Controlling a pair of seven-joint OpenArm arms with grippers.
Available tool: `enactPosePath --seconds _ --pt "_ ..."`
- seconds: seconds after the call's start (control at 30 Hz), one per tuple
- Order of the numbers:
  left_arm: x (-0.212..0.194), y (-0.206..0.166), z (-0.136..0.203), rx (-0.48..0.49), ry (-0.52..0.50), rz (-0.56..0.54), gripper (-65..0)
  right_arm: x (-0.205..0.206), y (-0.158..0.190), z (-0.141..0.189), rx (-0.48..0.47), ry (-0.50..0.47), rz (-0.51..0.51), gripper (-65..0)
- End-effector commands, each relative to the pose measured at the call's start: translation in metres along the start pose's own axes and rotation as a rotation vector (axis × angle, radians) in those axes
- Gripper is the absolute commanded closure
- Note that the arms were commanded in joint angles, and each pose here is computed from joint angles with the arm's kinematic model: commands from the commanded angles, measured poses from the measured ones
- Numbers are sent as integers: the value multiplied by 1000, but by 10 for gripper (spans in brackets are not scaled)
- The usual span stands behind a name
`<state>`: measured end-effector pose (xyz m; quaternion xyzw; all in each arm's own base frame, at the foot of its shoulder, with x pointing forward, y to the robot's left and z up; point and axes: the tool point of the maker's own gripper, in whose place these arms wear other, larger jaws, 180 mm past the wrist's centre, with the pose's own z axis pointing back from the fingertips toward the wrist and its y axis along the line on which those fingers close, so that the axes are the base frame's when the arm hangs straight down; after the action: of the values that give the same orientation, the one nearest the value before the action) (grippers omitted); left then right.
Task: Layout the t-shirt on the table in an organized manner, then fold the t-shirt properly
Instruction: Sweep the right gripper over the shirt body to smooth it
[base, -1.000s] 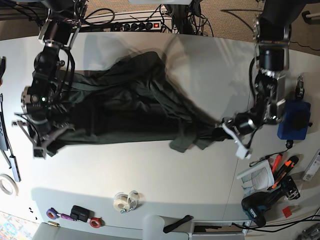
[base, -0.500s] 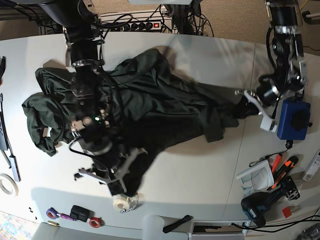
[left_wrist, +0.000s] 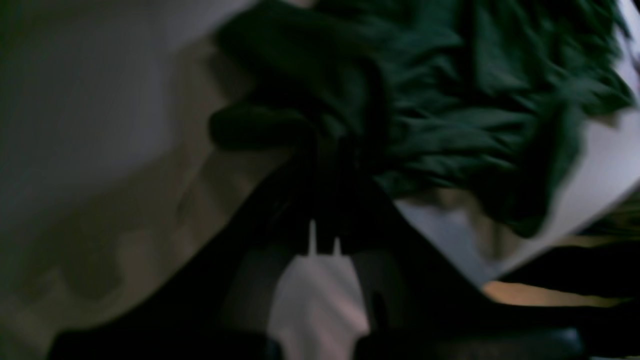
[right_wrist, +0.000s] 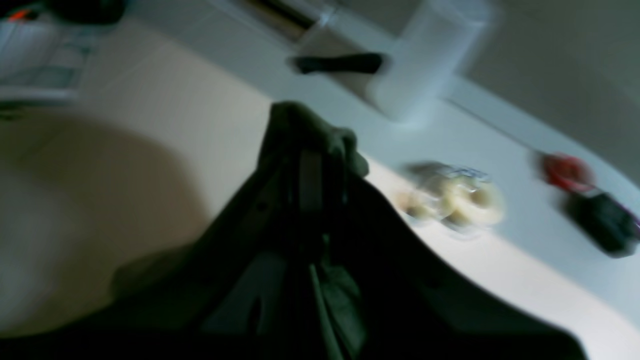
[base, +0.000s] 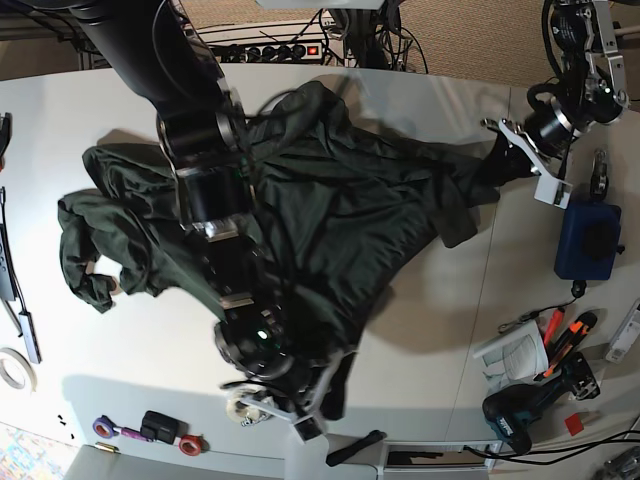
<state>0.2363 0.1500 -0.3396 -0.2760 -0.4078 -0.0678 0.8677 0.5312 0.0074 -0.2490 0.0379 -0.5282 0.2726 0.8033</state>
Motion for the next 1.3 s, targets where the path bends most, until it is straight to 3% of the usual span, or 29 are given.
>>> enactPosePath --seconds 0.0,0.1,0.13,0.17,0.2,0.23,0.27,0.33,0.43,0.63,0.83,1.07,1.17,1.27 --pt "11 -9 2 -33 -46 -8 0 34 -6 -1 -8 -75 13 0" --pt "11 -22 -1 -87 -67 -10 0 22 -1 -10 31 -17 17 0" --pt "11 -25 -2 -98 -73 -10 0 14 0 -12 46 14 24 -48" --pt "12 -26 -2 -106 -78 -12 -10 8 0 -12 48 42 19 -152" --pt "13 -28 -1 -115 -83 -12 -73 2 -3 -11 42 72 20 -252" --pt "14 -28 -1 -116 -85 -12 -133 -3 -7 -10 34 96 22 -312" --pt "14 -28 -2 -115 -86 -13 -180 -8 -12 -9 26 115 25 -322" --pt "15 -27 -2 -115 -87 -14 -216 -14 -30 -5 -16 134 22 -321" --pt "16 -27 -2 -116 -90 -15 -216 -17 -61 7 -95 145 19 -321" --pt "28 -26 -4 -112 -123 -35 -216 -15 -88 43 -122 123 -4 -320" --pt "42 -26 -7 -113 -148 -59 -216 -47 -58 85 -26 116 3 -320" --pt "43 -25 -7 -112 -152 -62 -216 -122 -29 130 8 240 42 -320" --pt "44 -25 -7 -112 -153 -64 -216 -156 -27 141 -4 325 24 -320" --pt "45 -27 -7 -120 -157 -73 -216 -183 -35 151 -75 400 16 -320"
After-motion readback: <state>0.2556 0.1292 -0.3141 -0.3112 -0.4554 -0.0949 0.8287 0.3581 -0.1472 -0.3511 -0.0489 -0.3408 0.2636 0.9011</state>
